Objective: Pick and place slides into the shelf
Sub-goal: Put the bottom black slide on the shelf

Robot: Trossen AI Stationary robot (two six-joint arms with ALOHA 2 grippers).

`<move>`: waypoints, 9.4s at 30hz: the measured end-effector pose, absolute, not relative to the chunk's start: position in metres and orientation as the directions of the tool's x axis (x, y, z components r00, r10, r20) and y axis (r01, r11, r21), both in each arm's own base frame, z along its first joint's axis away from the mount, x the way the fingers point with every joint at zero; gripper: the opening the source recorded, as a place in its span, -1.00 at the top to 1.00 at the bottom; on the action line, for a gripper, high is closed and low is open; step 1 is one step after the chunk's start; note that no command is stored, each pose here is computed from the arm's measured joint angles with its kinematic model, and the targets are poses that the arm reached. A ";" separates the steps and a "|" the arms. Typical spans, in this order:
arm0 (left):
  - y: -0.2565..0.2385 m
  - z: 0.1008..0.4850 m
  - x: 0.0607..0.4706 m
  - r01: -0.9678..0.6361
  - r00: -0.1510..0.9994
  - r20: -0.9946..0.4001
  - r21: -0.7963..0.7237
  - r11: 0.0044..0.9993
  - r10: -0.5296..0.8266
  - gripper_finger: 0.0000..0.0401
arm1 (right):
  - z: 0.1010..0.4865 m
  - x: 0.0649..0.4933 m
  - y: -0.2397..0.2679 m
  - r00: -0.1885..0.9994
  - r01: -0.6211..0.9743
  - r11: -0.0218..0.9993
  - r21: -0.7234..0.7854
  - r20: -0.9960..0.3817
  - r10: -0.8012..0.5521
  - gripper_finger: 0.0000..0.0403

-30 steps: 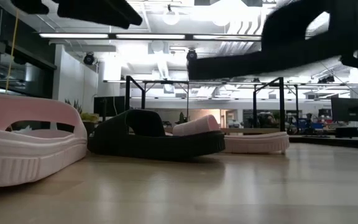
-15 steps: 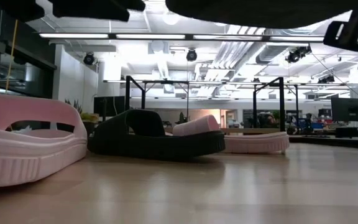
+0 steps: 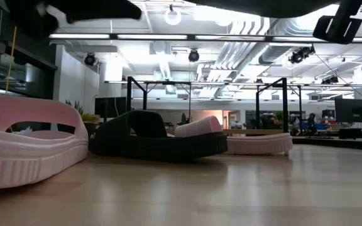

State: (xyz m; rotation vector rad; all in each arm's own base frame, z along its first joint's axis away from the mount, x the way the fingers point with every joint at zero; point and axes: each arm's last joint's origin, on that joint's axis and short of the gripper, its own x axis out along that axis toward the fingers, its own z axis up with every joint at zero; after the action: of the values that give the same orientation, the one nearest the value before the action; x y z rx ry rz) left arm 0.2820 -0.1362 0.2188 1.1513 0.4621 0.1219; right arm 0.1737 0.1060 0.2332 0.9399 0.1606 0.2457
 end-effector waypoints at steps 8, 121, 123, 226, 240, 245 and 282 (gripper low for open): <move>-0.140 0.216 0.291 0.098 0.908 -0.217 0.942 0.321 0.358 -0.05 | 0.230 0.178 0.107 0.959 -0.140 0.566 0.813 -0.032 0.283 1.00; -0.137 0.216 0.290 0.031 0.869 -0.195 0.938 0.345 0.454 0.75 | 0.286 0.177 0.096 0.925 0.172 0.984 -0.039 -0.336 -0.175 0.41; -0.137 0.216 0.290 0.027 0.869 -0.195 0.936 0.351 0.454 0.75 | 0.291 0.185 0.104 0.898 0.212 0.971 -0.110 -0.370 -0.238 0.41; -0.117 0.211 0.297 0.001 0.828 -0.232 0.911 0.412 0.511 0.72 | 0.284 0.376 0.093 0.368 0.324 0.710 -0.625 -0.609 -0.703 0.46; -0.117 0.211 0.297 0.008 0.833 -0.235 0.910 0.415 0.500 0.72 | 0.280 0.371 0.083 0.277 0.336 0.777 -0.532 -0.733 -0.621 0.53; -0.117 0.211 0.297 0.009 0.832 -0.236 0.910 0.414 0.502 0.72 | 0.279 0.374 0.075 0.267 0.302 0.803 -0.514 -0.763 -0.589 0.39; -0.117 0.211 0.297 -0.008 0.831 -0.231 0.905 0.425 0.506 0.72 | 0.277 0.382 0.048 0.252 0.331 0.864 -0.380 -0.847 -0.469 0.97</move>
State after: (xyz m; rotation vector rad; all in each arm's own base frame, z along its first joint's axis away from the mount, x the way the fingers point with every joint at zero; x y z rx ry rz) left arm 0.2966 -0.1172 0.2109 1.0953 0.5205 0.3401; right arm 0.3823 0.0484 0.2774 -0.1329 1.1989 -0.5462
